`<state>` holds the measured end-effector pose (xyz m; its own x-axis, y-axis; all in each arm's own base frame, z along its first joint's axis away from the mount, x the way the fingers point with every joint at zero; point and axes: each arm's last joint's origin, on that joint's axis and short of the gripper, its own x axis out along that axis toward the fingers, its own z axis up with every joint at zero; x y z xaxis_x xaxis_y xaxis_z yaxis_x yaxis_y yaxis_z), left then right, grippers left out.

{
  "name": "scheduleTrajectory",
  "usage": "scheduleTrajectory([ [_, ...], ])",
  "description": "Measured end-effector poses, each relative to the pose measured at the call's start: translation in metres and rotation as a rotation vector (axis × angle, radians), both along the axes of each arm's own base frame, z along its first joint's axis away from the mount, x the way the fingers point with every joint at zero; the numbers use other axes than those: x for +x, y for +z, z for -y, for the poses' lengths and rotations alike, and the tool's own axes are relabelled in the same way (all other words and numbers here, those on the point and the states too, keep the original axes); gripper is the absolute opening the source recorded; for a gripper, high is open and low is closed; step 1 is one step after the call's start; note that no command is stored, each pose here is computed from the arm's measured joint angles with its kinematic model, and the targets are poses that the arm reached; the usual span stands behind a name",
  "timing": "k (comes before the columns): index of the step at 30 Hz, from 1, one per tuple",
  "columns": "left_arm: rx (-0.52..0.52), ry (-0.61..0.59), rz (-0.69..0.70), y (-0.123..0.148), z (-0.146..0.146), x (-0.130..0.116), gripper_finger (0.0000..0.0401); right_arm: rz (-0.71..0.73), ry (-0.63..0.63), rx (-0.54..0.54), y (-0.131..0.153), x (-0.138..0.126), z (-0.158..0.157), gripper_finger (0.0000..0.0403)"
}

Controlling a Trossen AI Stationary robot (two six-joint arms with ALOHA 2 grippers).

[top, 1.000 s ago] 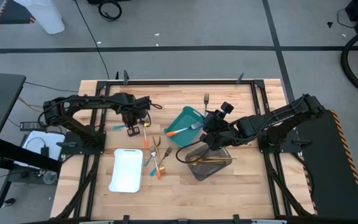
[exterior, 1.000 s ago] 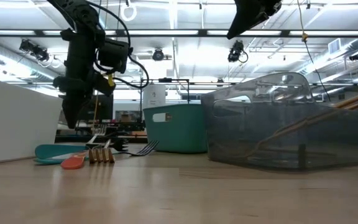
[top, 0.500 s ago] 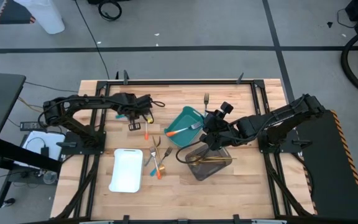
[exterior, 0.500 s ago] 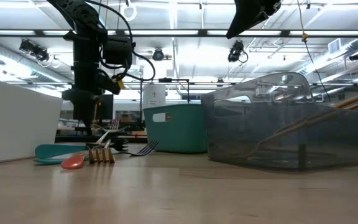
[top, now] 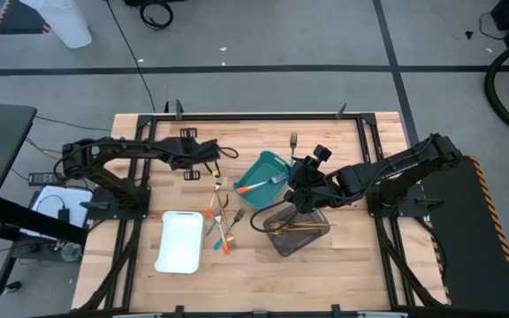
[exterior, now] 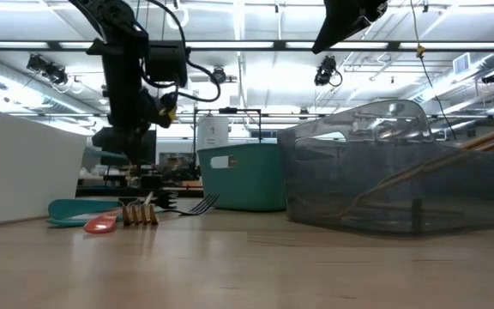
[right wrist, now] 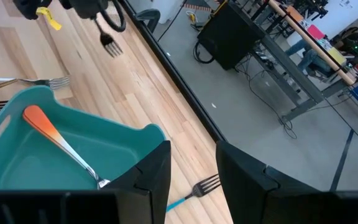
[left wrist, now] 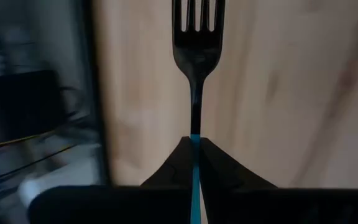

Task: Sort silverware by color (type)
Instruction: Put the blue silver fork into the white bin

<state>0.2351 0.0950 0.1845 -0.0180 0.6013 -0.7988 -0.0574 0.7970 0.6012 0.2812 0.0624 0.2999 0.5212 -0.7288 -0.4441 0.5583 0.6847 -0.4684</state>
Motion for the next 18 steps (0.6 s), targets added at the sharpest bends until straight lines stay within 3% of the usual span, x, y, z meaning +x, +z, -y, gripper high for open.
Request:
scheduleTrajectory([
  [8, 0.015, -0.002, 0.040, 0.024, 0.037, 0.013, 0.0018, -0.011, 0.007, -0.008, 0.000, 0.000, 0.000, 0.0138],
  [18, -0.229, 0.101, 0.313, 0.076, 0.115, 0.028, 0.0018, -0.058, 0.028, -0.069, 0.001, 0.001, 0.001, 0.0138],
])
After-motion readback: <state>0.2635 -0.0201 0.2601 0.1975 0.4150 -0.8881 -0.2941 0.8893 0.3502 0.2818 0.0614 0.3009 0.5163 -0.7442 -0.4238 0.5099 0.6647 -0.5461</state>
